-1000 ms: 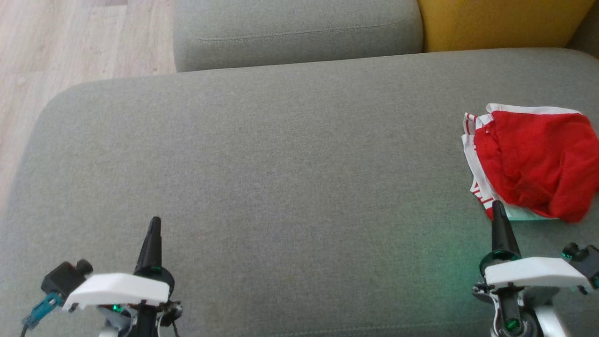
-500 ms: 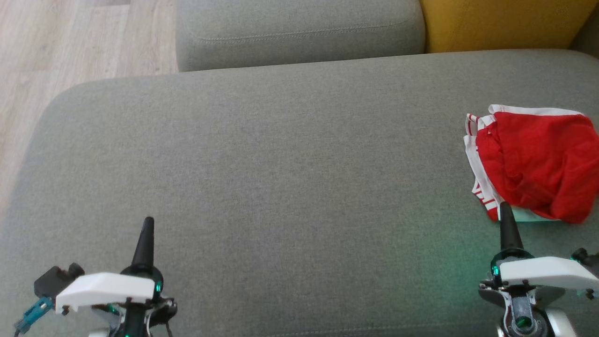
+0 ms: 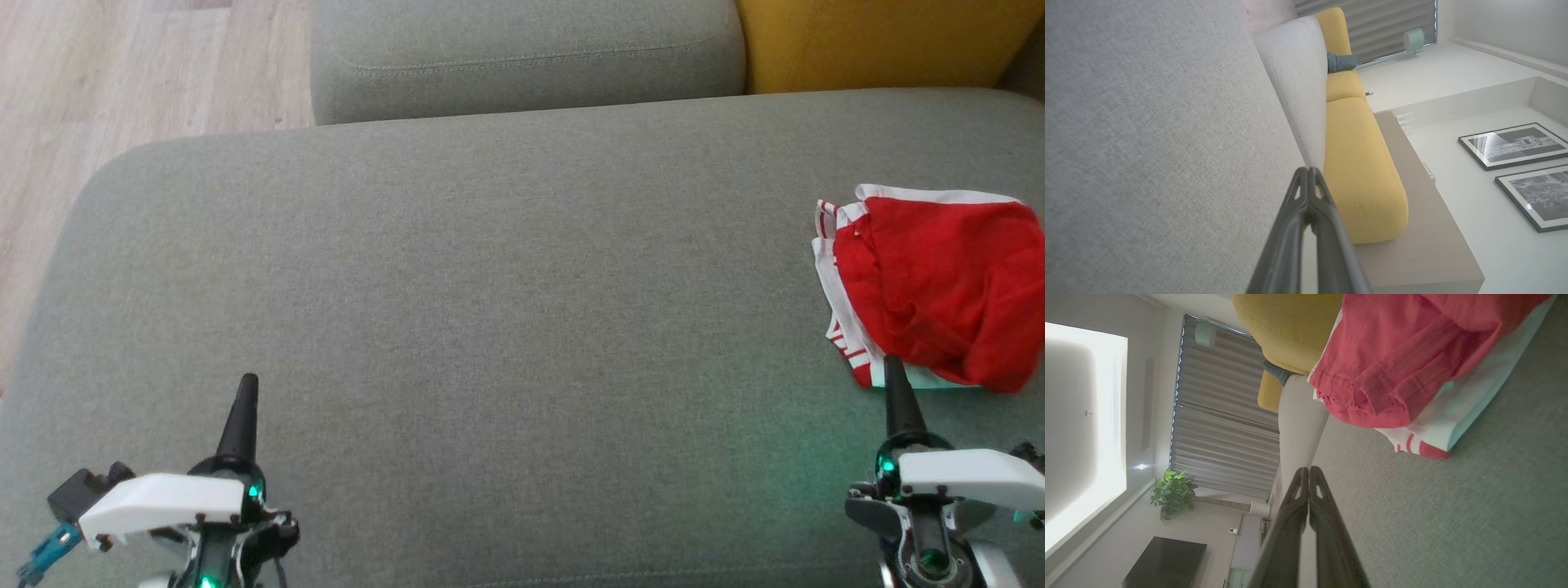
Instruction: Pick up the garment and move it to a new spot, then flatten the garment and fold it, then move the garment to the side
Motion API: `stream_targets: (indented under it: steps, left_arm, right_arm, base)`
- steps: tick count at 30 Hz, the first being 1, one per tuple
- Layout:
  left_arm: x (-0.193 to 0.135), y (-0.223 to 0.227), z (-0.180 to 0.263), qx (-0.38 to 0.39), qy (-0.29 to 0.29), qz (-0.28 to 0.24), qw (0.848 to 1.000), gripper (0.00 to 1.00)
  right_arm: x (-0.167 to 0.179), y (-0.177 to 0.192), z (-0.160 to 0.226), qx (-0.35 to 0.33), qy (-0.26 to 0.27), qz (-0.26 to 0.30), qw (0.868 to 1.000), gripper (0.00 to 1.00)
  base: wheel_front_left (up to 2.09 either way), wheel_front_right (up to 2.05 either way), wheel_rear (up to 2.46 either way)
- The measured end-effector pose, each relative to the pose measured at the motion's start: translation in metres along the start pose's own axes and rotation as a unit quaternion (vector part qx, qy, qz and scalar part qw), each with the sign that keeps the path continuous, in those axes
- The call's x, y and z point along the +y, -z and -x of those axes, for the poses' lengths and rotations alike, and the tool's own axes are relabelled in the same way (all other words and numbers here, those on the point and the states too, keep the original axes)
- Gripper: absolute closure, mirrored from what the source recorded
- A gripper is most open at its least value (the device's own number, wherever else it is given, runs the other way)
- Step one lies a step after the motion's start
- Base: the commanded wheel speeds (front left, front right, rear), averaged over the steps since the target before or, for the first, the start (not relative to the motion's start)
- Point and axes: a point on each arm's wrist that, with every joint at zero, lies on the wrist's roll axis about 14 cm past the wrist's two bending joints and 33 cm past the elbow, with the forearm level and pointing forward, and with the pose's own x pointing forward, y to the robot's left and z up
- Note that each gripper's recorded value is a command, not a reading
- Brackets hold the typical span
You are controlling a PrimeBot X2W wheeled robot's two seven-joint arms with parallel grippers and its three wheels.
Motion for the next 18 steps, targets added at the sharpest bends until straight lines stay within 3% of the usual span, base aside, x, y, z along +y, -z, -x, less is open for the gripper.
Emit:
stream_targets:
  steps: [18]
  left_arm:
    - [-0.003, -0.011, -0.002, -0.008, 0.009, 0.087, 0.996, 1.0]
  right_arm:
    - [0.009, -0.008, -0.006, -0.003, -0.014, -0.098, 0.995, 1.0]
  base:
    - [0.0, 0.0, 0.0]
